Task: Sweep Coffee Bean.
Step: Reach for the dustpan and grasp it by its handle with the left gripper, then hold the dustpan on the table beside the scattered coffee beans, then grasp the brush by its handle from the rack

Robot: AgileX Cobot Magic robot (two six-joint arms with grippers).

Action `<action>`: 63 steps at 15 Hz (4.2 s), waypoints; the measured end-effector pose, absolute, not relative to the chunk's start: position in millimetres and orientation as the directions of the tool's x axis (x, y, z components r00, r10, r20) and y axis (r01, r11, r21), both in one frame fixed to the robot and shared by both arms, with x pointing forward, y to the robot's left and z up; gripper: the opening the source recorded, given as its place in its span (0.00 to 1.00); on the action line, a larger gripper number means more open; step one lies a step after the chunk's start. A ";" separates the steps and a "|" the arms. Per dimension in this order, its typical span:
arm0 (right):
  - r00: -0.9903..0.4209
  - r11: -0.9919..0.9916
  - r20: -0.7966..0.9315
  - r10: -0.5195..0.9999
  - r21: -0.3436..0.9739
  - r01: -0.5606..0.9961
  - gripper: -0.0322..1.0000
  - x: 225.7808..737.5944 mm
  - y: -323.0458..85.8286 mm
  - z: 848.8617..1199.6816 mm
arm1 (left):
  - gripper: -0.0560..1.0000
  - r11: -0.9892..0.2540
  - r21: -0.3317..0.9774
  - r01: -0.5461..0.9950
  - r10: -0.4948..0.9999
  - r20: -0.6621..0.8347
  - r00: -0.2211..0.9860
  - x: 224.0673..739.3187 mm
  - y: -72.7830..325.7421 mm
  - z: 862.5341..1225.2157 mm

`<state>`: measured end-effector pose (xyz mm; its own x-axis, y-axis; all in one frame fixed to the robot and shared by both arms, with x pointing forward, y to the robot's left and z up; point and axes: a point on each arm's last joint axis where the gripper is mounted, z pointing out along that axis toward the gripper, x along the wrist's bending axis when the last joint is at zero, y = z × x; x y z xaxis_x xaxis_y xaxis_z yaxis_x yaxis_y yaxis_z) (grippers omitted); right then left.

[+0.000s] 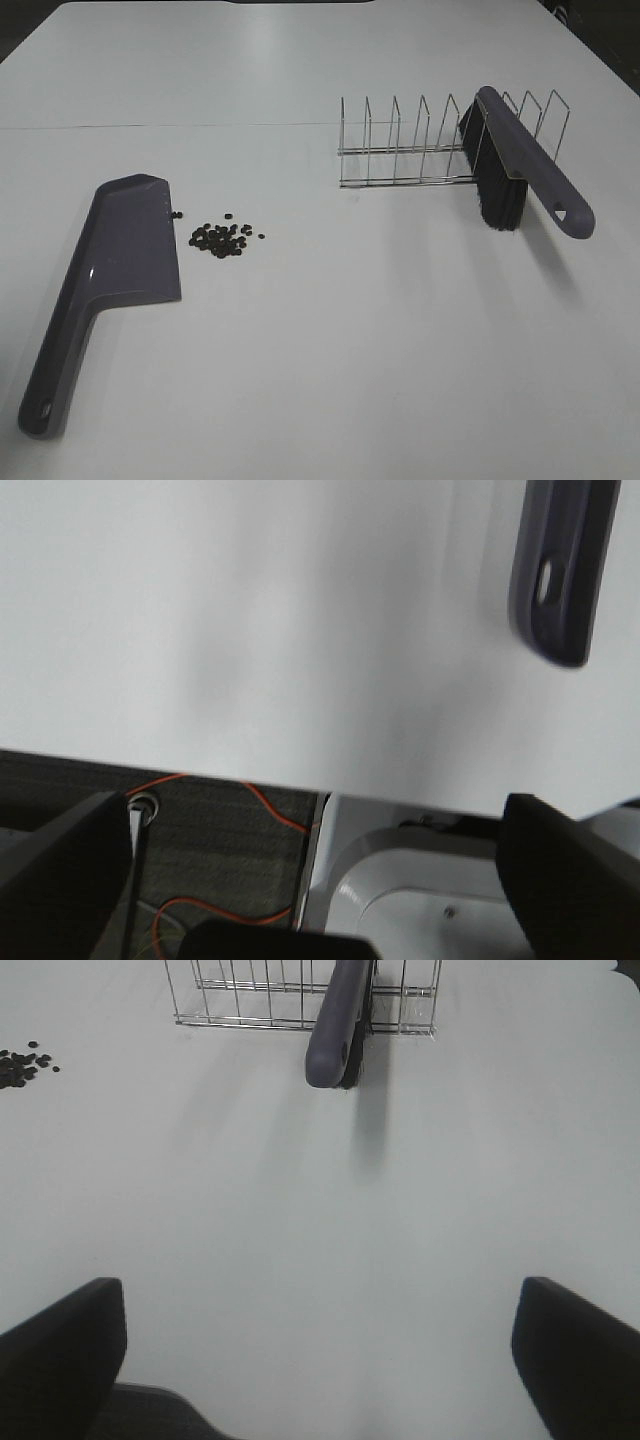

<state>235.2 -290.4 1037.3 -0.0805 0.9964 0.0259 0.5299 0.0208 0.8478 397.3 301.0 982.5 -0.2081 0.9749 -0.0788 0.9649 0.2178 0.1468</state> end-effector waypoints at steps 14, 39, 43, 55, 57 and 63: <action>-0.081 0.020 0.027 0.996 0.845 0.535 0.93 235.8 -290.3 1035.6 | 0.91 0.221 -0.011 0.975 0.973 -0.074 -0.221 528.3 229.1 908.9; -0.050 -0.055 0.139 0.989 0.663 0.747 0.89 327.2 -286.4 1113.1 | 0.36 0.080 -0.040 0.996 0.995 -0.051 -0.082 535.2 224.8 872.0; -0.024 -0.059 0.138 0.990 0.566 0.823 0.85 417.4 -288.2 1154.8 | 0.36 0.070 -0.041 0.997 0.996 -0.051 -0.072 535.1 224.8 872.0; -0.095 0.072 0.067 0.993 0.281 0.957 0.81 671.7 -294.0 1052.1 | 0.36 0.070 -0.046 0.997 0.996 -0.050 -0.072 535.0 224.8 872.4; -0.092 0.072 0.072 0.993 0.237 0.969 0.80 693.4 -294.2 1020.4 | 0.36 0.070 -0.046 0.997 0.996 -0.050 -0.072 535.0 224.8 872.4; -0.085 0.067 0.071 0.994 0.227 0.972 0.73 722.5 -294.7 963.9 | 0.36 0.070 -0.047 0.996 0.996 -0.049 -0.072 534.9 224.8 872.4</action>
